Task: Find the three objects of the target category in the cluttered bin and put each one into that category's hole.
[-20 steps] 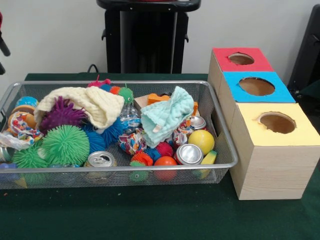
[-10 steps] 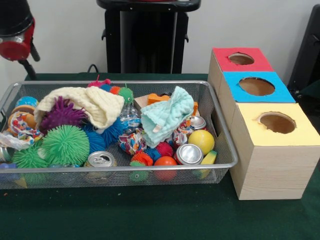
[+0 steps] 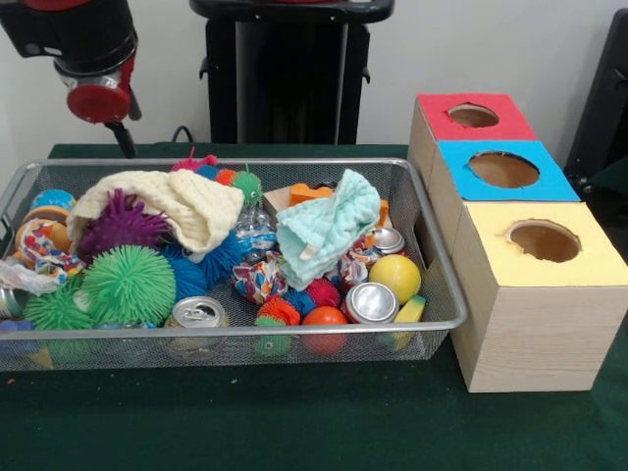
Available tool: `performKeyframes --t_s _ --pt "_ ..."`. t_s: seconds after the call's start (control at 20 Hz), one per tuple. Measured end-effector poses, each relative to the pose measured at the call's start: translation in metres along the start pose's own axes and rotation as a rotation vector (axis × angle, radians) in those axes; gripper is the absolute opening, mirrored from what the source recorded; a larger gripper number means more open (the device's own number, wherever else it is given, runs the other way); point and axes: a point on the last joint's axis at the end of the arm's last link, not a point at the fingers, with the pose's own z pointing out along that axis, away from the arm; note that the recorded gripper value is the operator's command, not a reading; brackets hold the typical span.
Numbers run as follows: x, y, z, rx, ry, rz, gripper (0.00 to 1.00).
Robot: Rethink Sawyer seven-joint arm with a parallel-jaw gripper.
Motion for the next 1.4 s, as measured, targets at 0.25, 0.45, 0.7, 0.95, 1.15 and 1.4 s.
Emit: performKeyframes --t_s 0.25,0.45,0.7,0.95,1.15,1.4 --pt "-0.012 -0.007 0.000 0.021 -0.001 0.021 1.00" --pt "-0.012 -0.012 0.004 0.062 -0.005 0.049 1.00" --pt "-0.009 -0.016 0.016 0.085 -0.023 0.066 1.00" --pt "-0.004 -0.019 0.038 0.101 -0.037 0.080 1.00" --pt "0.002 -0.017 0.060 0.100 -0.042 0.097 1.00" --pt "0.005 -0.014 0.073 0.095 -0.038 0.107 1.00"
